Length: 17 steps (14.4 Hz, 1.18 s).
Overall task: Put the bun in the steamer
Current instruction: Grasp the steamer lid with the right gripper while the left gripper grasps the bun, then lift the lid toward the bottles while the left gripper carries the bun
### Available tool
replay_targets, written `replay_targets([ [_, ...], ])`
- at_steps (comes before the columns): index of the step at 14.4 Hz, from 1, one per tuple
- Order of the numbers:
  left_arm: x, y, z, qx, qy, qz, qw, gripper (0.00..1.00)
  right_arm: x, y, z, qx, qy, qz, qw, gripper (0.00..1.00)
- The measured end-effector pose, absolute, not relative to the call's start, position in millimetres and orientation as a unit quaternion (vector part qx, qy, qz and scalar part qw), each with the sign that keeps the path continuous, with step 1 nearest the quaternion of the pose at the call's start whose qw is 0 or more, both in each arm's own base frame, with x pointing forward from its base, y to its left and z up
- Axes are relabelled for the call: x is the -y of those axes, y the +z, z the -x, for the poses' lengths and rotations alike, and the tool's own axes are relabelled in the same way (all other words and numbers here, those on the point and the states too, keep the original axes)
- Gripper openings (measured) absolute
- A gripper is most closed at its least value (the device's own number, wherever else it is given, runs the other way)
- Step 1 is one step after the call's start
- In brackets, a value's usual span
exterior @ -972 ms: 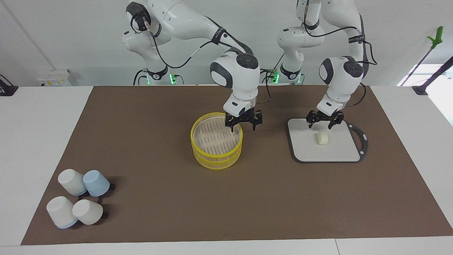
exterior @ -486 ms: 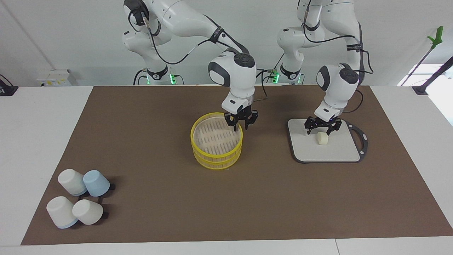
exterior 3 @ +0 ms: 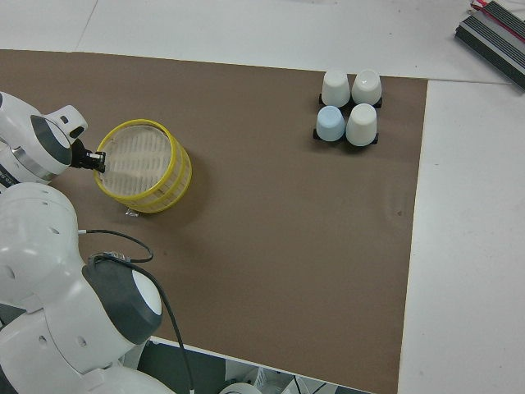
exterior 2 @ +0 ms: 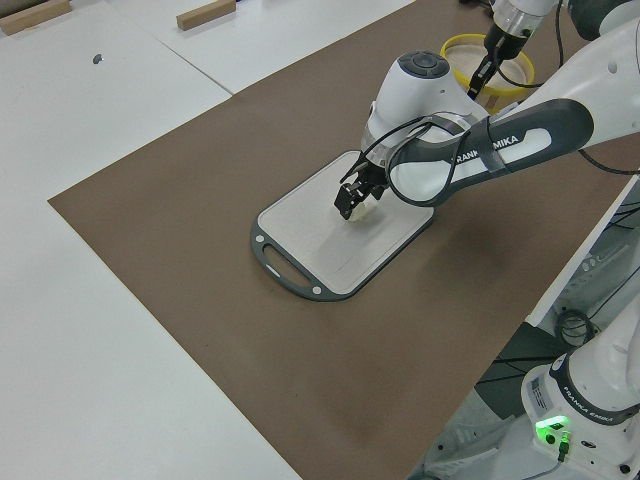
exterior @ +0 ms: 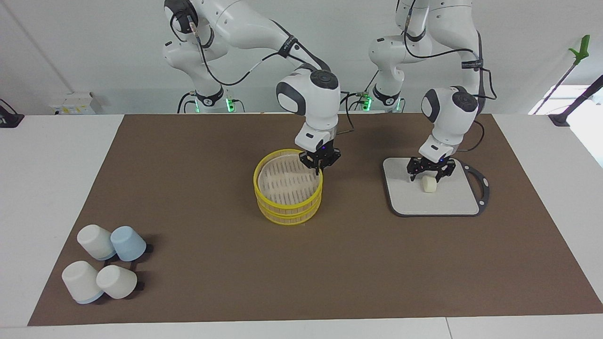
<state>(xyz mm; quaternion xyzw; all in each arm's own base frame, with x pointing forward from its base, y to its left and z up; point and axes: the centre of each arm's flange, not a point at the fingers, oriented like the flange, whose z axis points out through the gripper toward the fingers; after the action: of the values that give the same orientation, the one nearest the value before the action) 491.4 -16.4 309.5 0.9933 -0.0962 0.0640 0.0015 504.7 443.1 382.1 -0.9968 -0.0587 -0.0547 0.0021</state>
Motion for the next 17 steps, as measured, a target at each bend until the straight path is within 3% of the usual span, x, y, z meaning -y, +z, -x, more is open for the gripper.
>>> replay_targets([
  [4,16,310,-494,0.097,0.071,-0.993,0.001,0.86,-438,424,-512,0.057,-0.047,0.997,-0.039,0.09],
  [9,16,310,-495,0.097,0.072,-0.993,0.001,0.27,-409,505,-517,0.081,-0.031,0.994,-0.072,0.09],
  [12,21,335,-512,0.084,0.05,-0.995,0.005,0.23,-348,526,-540,0.115,-0.004,0.989,-0.092,0.09],
  [17,119,447,-547,0.006,0.024,-1.0,0.015,0.22,-207,576,-563,0.146,0.03,0.987,-0.051,0.09],
])
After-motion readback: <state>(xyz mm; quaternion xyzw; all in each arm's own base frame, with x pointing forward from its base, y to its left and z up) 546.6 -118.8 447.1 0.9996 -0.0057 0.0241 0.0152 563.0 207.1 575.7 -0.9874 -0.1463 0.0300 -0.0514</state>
